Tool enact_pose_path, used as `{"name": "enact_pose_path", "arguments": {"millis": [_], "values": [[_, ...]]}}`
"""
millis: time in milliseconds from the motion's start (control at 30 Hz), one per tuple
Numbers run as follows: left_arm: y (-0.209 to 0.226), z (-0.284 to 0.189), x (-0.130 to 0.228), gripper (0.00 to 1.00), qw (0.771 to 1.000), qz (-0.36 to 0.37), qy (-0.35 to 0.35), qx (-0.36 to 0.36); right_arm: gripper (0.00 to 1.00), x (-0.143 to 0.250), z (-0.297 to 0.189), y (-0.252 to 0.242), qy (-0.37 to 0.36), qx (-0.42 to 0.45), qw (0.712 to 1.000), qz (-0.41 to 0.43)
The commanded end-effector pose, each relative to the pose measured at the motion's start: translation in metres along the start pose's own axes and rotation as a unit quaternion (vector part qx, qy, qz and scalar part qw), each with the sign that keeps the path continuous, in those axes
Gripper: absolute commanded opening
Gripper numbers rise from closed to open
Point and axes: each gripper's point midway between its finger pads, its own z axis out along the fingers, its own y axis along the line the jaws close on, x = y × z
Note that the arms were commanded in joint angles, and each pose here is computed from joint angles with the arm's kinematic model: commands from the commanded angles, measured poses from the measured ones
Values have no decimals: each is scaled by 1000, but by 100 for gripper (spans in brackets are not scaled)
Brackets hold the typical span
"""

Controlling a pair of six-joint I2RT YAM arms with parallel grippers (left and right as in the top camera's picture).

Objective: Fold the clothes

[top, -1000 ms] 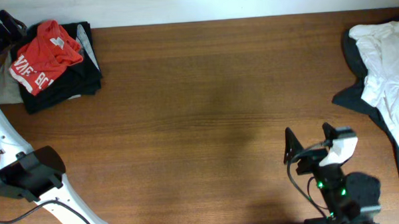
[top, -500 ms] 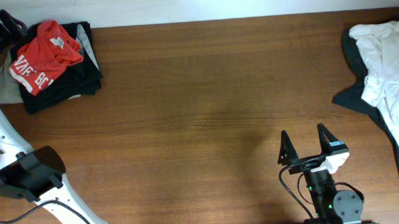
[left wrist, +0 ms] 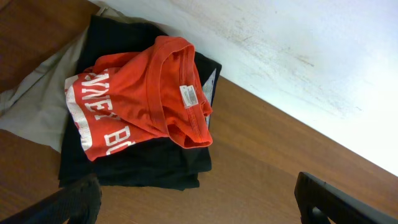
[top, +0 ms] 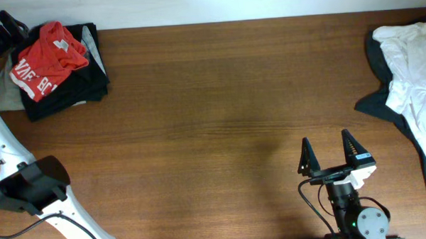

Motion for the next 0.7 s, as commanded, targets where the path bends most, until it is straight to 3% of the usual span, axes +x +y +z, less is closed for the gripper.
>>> {"name": "enact_pose_path", "arguments": {"millis": [0,167,667], "values": [[2,2,0,99,1000,-2,2,3,99,16,-1,-1,31,1,1000,6],[2,2,0,99,1000,-2,2,3,99,67,-9,-7,133,18,991,19],[2,2,0,99,1000,-2,2,3,99,66,-9,-7,132,16,991,19]]}}
